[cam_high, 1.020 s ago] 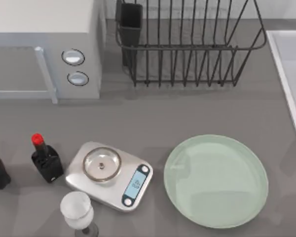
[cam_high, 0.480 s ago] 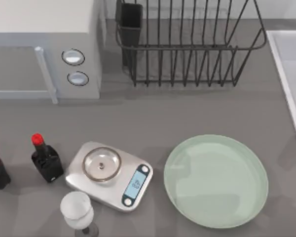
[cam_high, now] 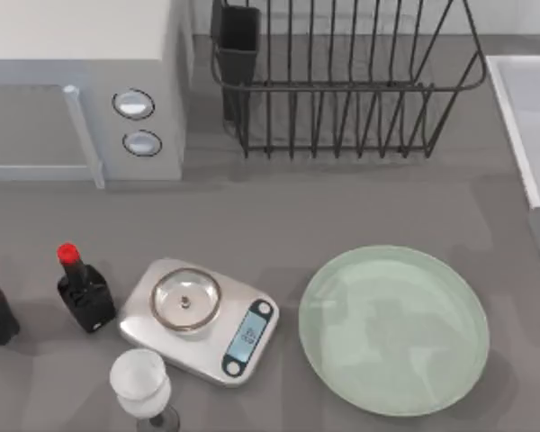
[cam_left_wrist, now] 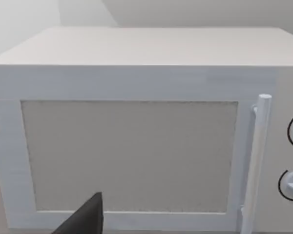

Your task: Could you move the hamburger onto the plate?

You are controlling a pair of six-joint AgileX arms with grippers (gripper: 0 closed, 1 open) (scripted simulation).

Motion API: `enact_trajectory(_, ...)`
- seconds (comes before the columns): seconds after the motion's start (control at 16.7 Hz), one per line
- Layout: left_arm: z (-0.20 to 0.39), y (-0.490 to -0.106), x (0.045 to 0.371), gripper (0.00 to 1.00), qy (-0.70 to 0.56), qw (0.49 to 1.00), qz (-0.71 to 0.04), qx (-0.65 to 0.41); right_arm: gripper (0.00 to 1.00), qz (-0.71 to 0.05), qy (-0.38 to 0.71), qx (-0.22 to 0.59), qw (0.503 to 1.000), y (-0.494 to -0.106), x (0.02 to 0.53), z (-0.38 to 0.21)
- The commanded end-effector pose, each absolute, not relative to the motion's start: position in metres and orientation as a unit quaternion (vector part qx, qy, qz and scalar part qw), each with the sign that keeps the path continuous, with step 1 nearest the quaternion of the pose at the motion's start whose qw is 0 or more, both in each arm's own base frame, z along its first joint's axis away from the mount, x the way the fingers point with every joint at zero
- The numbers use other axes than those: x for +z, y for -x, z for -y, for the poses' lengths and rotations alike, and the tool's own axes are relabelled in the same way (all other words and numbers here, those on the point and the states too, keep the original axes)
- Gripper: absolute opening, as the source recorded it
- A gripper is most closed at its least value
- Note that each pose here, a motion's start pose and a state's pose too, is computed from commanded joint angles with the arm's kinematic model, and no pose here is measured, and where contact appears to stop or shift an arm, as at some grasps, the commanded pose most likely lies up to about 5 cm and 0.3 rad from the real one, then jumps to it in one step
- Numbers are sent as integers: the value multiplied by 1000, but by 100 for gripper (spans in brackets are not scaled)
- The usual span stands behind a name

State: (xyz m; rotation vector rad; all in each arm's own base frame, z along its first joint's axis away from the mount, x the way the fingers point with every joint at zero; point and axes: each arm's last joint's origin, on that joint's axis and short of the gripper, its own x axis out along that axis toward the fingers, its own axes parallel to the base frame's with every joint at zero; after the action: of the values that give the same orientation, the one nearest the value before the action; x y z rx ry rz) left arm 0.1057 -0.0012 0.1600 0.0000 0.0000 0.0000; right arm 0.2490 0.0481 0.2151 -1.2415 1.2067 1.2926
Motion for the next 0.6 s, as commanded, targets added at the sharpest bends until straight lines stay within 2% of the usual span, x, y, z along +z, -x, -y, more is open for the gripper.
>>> enact_trajectory(0.3, 1, -106, 160, 100, 0, 1000, 0, 0, 0, -281, 635, 676, 247, -272, 204, -118)
enact_trajectory(0.48, 1, -106, 160, 100, 0, 1000, 0, 0, 0, -153, 674, 712, 124, -276, 198, -162)
enact_trajectory(0.6, 1, -106, 160, 100, 0, 1000, 0, 0, 0, -84, 689, 717, 62, -275, 196, -187)
